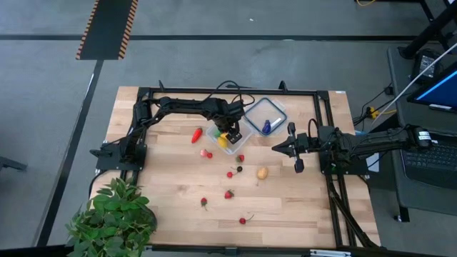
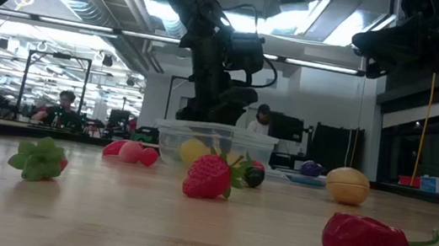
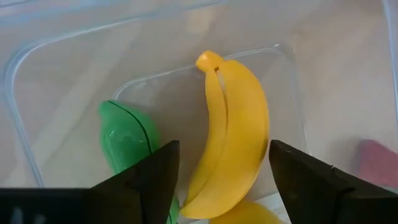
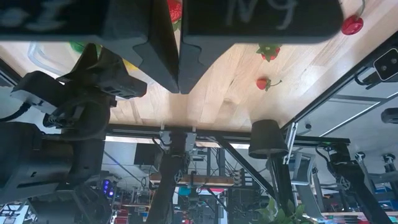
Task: Pick and placing Produce into tupperware
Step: Put the brown potato into the transparent container
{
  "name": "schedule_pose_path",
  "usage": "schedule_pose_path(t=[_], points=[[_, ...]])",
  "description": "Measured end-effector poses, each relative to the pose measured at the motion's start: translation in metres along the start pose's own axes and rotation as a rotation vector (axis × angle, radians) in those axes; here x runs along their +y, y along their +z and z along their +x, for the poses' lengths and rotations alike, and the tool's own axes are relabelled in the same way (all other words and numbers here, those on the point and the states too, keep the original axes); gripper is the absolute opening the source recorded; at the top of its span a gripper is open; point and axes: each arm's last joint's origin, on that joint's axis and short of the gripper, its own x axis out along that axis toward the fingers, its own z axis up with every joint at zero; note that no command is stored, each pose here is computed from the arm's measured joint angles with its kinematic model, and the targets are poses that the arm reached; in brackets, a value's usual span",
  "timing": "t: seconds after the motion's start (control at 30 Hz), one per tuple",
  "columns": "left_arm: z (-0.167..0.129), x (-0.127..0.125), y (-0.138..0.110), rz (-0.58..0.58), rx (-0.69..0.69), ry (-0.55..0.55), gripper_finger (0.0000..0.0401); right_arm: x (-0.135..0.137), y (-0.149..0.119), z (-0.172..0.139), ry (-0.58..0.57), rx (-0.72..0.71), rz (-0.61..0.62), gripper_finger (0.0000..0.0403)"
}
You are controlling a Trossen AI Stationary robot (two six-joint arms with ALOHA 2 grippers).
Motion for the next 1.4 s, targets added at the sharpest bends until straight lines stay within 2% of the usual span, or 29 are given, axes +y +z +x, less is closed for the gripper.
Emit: schedule_pose_path(t=[0.13,0.27,0.57,0.77,1.17,1.3,1.4], points=[[-0.009,-0.002,0.005,0.025,0.007,-0.003,0.0231,0.000,0.000,0.000,0.000,0.001,-0.001,0.0014],[-0.024,-0.007,0.012,0.111,-0.002,0.013,0.0232,0.000,0.000,0.000,0.000,0.002,-0.001,0.0014],[-0.060,-0.039,0.017,0.282,-0.128,0.271,0.0230,0.000,-0.004,0.000,0.002,0.038,0.004,0.0014],[-0.081,-0.065,0.004,0.358,-0.225,0.355,0.0233,0.000,-0.009,0.000,0.003,0.088,0.011,0.0014],[-0.107,-0.121,-0.020,0.506,-0.381,0.257,0.0232,0.014,-0.011,0.000,0.091,0.112,0.025,0.0014],[-0.103,-0.132,-0.031,0.535,-0.390,0.240,0.0230,0.021,-0.011,0.000,0.133,0.117,0.030,0.0014],[-0.101,-0.135,-0.043,0.540,-0.455,0.201,0.0228,0.026,-0.012,-0.001,0.165,0.123,0.026,0.0014]])
